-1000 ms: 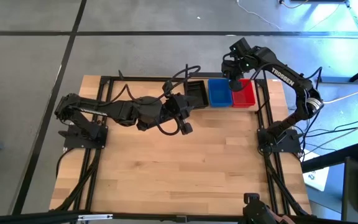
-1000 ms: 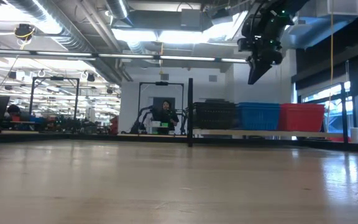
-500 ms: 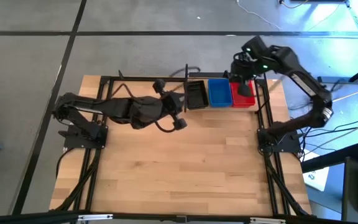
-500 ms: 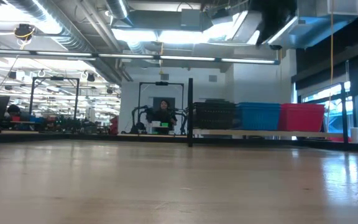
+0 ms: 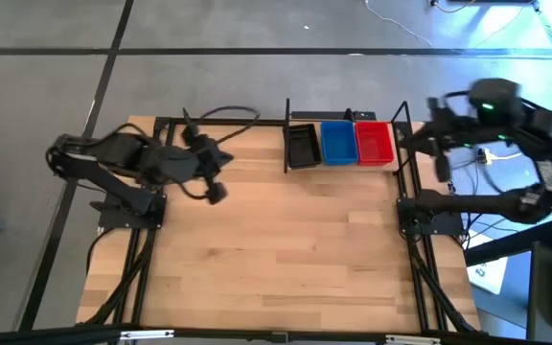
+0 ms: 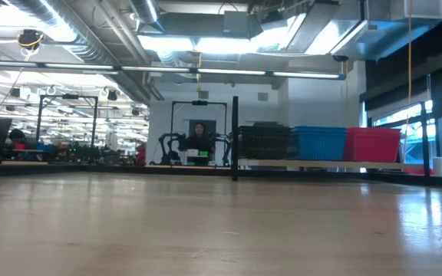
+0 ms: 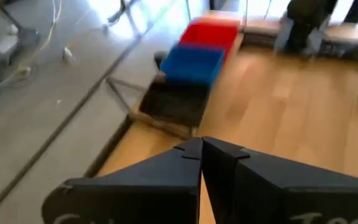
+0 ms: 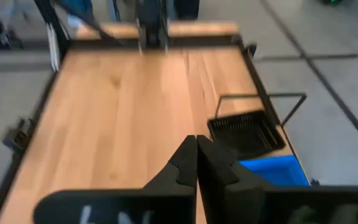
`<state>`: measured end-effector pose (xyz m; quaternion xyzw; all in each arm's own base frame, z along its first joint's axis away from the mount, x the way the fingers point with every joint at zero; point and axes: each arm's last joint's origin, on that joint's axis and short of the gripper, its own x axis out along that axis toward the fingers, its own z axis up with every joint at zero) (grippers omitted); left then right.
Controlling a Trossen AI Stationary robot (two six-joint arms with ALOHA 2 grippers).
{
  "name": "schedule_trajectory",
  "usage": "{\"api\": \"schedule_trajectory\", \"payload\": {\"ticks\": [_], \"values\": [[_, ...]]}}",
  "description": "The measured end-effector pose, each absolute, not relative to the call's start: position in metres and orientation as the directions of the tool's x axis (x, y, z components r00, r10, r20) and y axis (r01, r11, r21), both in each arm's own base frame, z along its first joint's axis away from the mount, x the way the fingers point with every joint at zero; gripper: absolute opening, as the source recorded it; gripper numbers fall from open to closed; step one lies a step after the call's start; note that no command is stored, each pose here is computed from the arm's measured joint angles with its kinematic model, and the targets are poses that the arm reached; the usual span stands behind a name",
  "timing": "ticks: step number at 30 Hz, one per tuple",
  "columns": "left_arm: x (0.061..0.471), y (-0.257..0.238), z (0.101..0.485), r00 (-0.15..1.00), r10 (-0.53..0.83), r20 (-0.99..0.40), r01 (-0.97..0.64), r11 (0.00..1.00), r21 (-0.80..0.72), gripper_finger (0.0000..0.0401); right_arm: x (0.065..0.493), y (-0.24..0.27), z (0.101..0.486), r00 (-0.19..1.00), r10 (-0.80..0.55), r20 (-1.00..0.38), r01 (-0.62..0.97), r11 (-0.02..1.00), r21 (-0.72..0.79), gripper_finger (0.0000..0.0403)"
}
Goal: Stack baskets on shelf by color
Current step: Return to Home Position
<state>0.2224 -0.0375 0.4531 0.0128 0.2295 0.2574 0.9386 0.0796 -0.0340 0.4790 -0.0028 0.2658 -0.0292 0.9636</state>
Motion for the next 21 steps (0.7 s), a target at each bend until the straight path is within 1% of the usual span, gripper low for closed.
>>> {"api": "schedule_trajectory", "payload": {"ticks": [1, 3, 5, 10, 12, 14, 16, 19, 21], "values": [[0.217, -0.038, 0.451, 0.754, 0.483, -0.445, -0.474, 0.869, 0.138, 0.0000, 0.072, -0.029, 0.481, 0.873, -0.061, -0.484, 0.059, 0.998, -0.020, 0.0002], [0.205, -0.039, 0.452, 0.776, 0.447, -0.445, -0.459, 0.884, 0.088, 0.0000, 0.058, -0.020, 0.483, 0.898, -0.066, -0.436, 0.069, 0.998, -0.010, 0.0001], [0.195, -0.043, 0.446, 0.789, 0.389, -0.475, -0.407, 0.911, 0.069, 0.0000, 0.044, -0.012, 0.480, 0.913, -0.071, -0.403, 0.075, 0.997, -0.006, 0.0001], [0.168, -0.046, 0.435, 0.847, 0.269, -0.458, -0.328, 0.943, -0.052, 0.0000, 0.014, 0.005, 0.464, 0.934, -0.082, -0.347, 0.077, 0.997, -0.028, 0.0001], [0.158, -0.046, 0.428, 0.869, 0.230, -0.438, -0.301, 0.948, -0.101, 0.0000, 0.004, 0.011, 0.456, 0.952, -0.091, -0.293, 0.089, 0.996, -0.020, 0.0000], [0.150, -0.047, 0.422, 0.905, 0.191, -0.379, -0.267, 0.950, -0.159, 0.0000, -0.004, 0.016, 0.449, 0.973, -0.094, -0.213, 0.095, 0.995, -0.006, 0.0000], [0.142, -0.049, 0.411, 0.936, 0.135, -0.324, -0.205, 0.960, -0.191, 0.0000, -0.010, 0.020, 0.440, 0.988, -0.066, -0.140, 0.066, 0.998, -0.005, 0.0000], [0.131, -0.050, 0.401, 0.985, 0.030, -0.170, -0.070, 0.969, -0.237, 0.0000, -0.014, 0.023, 0.420, 0.996, -0.045, -0.074, 0.047, 0.999, 0.025, 0.0000], [0.127, -0.050, 0.392, 0.997, -0.038, -0.069, 0.020, 0.969, -0.247, 0.0000, -0.014, 0.023, 0.407, 0.998, -0.045, -0.050, 0.048, 0.997, 0.064, 0.0000]]}}
